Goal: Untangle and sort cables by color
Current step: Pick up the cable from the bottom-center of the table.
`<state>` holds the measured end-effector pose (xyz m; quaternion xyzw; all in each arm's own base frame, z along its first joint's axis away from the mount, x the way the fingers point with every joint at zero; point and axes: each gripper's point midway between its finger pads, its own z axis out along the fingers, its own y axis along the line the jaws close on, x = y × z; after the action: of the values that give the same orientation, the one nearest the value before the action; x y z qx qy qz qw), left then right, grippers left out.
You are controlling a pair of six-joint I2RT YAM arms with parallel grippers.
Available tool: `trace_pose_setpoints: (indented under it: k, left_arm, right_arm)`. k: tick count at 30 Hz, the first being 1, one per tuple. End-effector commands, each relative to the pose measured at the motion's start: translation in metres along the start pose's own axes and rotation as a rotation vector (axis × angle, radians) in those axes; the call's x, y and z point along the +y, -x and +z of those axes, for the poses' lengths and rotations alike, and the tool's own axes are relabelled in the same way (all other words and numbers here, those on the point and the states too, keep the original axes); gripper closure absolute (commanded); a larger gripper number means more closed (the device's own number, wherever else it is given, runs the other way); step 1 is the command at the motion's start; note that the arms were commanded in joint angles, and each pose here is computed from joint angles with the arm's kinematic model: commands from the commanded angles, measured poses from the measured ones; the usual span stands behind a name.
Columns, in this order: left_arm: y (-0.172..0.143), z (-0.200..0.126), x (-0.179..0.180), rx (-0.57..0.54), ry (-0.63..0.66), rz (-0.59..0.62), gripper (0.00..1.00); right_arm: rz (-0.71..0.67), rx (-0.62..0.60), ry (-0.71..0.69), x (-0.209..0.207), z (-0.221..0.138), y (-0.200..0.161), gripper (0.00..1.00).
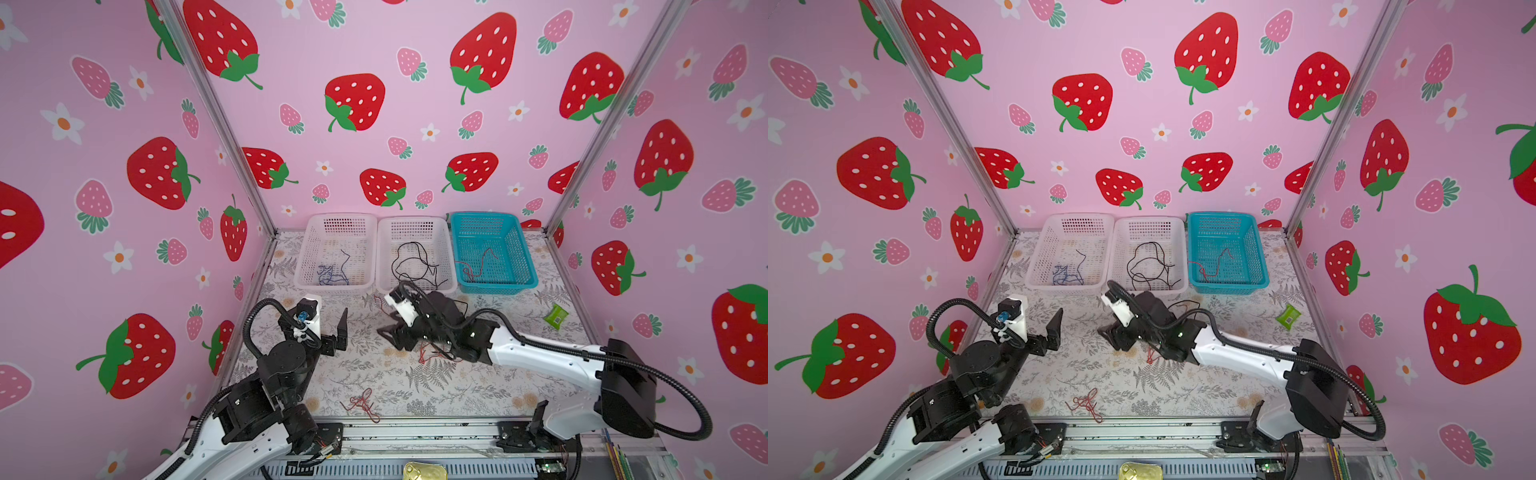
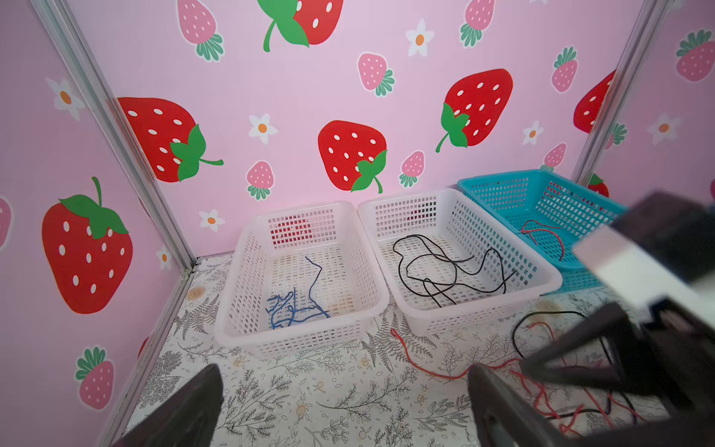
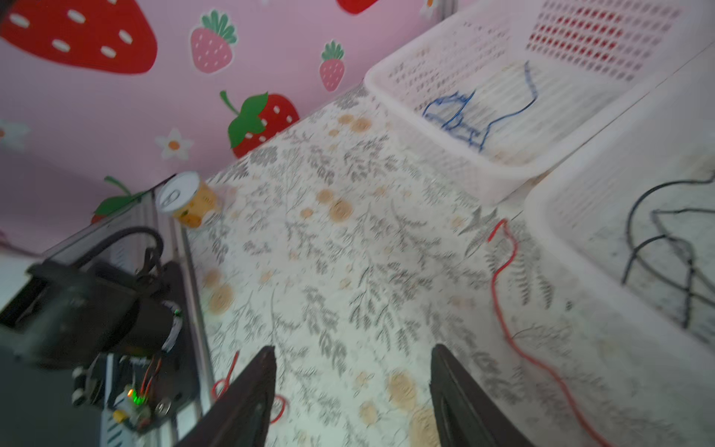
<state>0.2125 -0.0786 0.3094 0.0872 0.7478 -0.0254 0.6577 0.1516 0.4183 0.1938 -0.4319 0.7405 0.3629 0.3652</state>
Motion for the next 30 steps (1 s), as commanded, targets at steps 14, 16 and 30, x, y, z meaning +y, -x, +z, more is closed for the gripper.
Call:
trace_pose_setpoints:
  k: [14,16,30]
  left_arm:
    - [-0.019,-0.012,-0.01,0.18,-0.096,-0.017,0.01]
    - [-0.027,-0.018,-0.006,0.216,-0.095,-0.022,0.01]
    - [-0.064,-0.025,-0.01,0.318,-0.134,-0.027,0.01]
  right_arm:
    - [0.043,0.208,0.224,0.126,0.046,-0.128,0.39]
    - [0.061,0.222,0.225,0.126,0.05,-0.139,0.39]
    - [0.007,0.307,0.039,0.103,0.066,-0.167,0.44]
